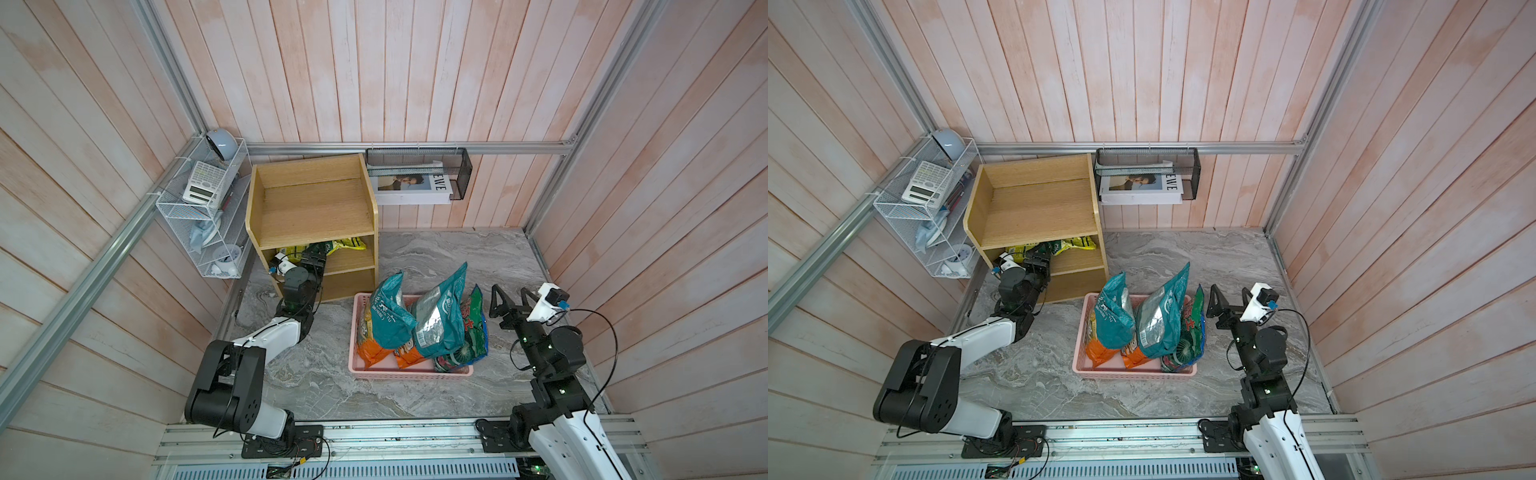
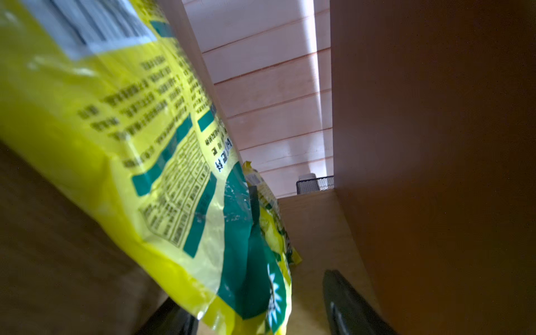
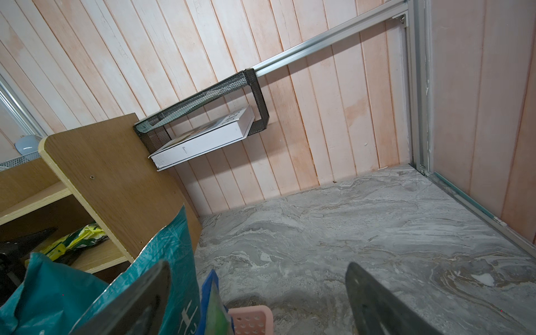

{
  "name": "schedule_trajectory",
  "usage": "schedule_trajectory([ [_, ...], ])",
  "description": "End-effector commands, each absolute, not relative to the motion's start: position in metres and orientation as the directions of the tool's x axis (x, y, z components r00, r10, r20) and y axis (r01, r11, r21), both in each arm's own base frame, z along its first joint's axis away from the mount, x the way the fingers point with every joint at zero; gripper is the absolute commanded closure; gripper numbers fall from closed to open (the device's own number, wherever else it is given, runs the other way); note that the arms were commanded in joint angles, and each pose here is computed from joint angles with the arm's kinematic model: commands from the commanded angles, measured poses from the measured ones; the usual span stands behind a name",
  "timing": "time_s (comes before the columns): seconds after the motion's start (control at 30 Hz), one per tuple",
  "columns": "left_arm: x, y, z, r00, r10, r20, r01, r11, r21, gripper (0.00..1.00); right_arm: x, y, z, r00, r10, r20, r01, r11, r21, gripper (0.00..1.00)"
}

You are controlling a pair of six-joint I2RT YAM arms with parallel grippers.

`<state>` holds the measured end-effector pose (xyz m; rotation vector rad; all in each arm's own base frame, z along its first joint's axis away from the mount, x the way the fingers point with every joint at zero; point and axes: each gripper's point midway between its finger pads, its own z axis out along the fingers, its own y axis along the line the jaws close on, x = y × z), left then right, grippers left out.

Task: Take down the fertilizer bag from the shelf
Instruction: Pick up the fertilizer bag from the shelf.

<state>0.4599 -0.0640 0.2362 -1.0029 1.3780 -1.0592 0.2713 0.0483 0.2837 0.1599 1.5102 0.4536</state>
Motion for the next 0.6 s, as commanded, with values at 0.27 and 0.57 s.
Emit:
schedule_trajectory([
  [0.27,0.471,-0.053,0.212,-0.052,-0.967,-0.248,-0.09,0.252,-0.963,1.0,0.269,0.051,0.29,0.012,0.372,-0.928,-0.211,0.908,0.362,0.02],
  [0.57,0.435,-0.039,0.25,-0.008,-0.954,-0.298,-0.079,0.298,-0.951,1.0,0.27,0.051,0.29,0.011,0.373,-0.928,-0.21,0.908,0.362,0.02],
])
